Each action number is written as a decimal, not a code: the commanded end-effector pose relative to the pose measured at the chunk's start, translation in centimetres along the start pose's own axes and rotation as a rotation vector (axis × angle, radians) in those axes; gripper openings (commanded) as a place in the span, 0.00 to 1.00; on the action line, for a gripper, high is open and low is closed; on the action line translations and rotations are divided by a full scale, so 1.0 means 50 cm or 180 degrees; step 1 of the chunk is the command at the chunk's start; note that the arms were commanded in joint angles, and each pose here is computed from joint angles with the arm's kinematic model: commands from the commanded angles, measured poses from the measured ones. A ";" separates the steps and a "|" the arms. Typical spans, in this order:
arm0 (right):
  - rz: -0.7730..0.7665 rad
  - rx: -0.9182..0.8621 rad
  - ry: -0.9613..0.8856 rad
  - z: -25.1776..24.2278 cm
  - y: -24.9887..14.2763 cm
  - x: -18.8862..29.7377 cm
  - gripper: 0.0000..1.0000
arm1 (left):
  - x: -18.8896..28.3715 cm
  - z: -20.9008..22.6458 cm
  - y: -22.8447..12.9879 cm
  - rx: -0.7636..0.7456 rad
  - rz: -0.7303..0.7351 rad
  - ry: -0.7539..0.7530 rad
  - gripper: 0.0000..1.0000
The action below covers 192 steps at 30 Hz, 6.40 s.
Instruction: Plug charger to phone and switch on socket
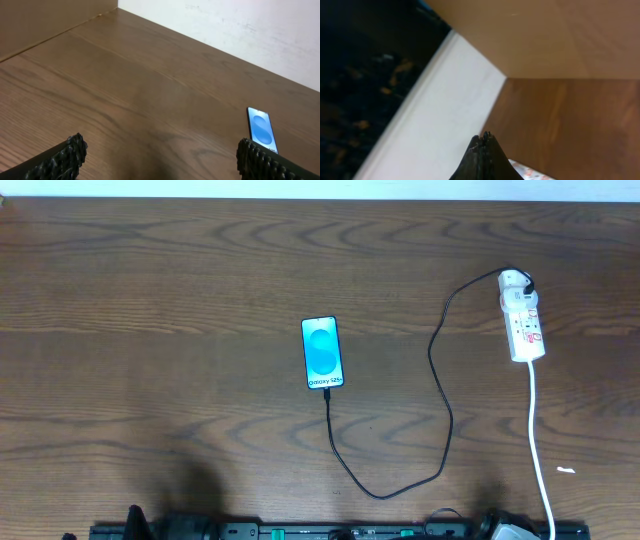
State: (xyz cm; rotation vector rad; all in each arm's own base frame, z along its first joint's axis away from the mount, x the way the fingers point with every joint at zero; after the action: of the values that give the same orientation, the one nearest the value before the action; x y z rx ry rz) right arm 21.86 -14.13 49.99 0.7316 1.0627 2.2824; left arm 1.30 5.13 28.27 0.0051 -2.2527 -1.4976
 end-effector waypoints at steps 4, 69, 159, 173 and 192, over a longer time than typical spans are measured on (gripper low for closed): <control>-0.0269 0.0284 -0.0664 -0.069 0.022 0.008 0.01 | 0.005 0.003 0.003 0.0017 -0.0046 -0.0015 0.98; 0.1461 -0.0104 0.0546 0.086 -0.182 -0.116 0.01 | 0.011 0.006 0.002 0.0086 -0.0110 0.0159 0.98; 0.0730 0.0115 0.0868 0.136 -0.107 -0.027 0.06 | 0.011 0.006 0.003 0.0088 -0.0113 0.0165 0.98; 0.0394 0.0056 0.1915 0.120 -0.019 0.228 0.03 | 0.011 0.006 0.002 0.0088 -0.0112 0.0166 0.98; -0.0641 -0.0218 0.2207 -0.041 0.084 0.468 0.01 | 0.011 0.006 0.003 0.0089 -0.0113 0.0165 0.98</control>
State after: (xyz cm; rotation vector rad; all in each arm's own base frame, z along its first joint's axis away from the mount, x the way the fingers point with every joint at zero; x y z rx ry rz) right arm 4.21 -1.79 58.14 -0.2339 1.2790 2.4826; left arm 0.99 5.19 28.23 0.0659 -2.2323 -1.4683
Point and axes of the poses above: each gripper's point midway between its finger pads, its own x axis back along the fingers, its own z axis along the line the jaws close on, y = z × x, the point moved 2 cm from there along x, back along the fingers, and after that the axes turned 6 degrees about x, right-handed, at the moved point
